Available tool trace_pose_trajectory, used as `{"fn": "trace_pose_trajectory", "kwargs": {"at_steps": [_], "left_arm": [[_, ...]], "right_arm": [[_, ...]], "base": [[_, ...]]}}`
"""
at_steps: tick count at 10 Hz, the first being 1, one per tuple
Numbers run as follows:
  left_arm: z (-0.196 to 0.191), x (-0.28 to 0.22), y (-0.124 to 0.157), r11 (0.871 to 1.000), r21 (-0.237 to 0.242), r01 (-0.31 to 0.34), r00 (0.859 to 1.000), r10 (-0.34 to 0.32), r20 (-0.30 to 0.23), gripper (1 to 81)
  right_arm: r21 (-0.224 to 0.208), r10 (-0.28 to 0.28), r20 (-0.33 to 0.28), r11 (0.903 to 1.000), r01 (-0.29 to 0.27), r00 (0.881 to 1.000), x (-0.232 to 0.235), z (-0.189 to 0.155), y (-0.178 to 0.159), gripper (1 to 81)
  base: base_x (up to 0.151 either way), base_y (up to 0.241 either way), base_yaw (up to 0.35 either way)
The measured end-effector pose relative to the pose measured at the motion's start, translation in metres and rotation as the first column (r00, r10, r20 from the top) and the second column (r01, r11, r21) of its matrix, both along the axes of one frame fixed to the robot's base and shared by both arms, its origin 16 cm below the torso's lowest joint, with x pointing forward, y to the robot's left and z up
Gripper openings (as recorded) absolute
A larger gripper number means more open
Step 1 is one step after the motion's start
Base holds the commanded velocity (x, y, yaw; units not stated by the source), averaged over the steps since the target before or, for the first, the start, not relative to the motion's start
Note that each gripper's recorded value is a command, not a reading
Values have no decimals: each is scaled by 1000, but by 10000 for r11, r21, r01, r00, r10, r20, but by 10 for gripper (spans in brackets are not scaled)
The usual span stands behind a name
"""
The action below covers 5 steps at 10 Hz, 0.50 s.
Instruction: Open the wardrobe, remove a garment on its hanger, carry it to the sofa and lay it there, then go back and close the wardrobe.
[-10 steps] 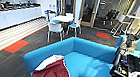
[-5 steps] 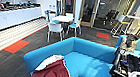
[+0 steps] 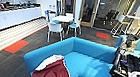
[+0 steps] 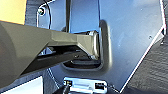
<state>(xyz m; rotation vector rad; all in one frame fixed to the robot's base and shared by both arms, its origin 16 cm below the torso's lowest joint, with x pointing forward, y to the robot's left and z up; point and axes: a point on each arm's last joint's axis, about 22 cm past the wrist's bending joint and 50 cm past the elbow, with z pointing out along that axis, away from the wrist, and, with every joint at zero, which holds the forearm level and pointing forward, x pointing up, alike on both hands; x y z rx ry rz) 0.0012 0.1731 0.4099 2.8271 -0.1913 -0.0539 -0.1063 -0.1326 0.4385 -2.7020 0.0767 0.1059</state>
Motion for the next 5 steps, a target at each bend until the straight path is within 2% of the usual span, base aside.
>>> {"fn": "trace_pose_trajectory", "kwargs": {"at_steps": [3,4,5], "left_arm": [[0,3,2,10000,12,-38,9999,37,123,811],[0,3,1,10000,8,-38,9999,38,129,811],[0,3,2,10000,11,-35,9999,35,133,811]], "right_arm": [[57,182,38,9998,-182,9998,-5,1,1,811],[59,173,86,9998,-174,9998,-1,1,1,811],[62,170,106,9998,-171,9998,1,0,2,811]], "base": [[0,0,0],[-68,0,0],[0,0,0]]}}
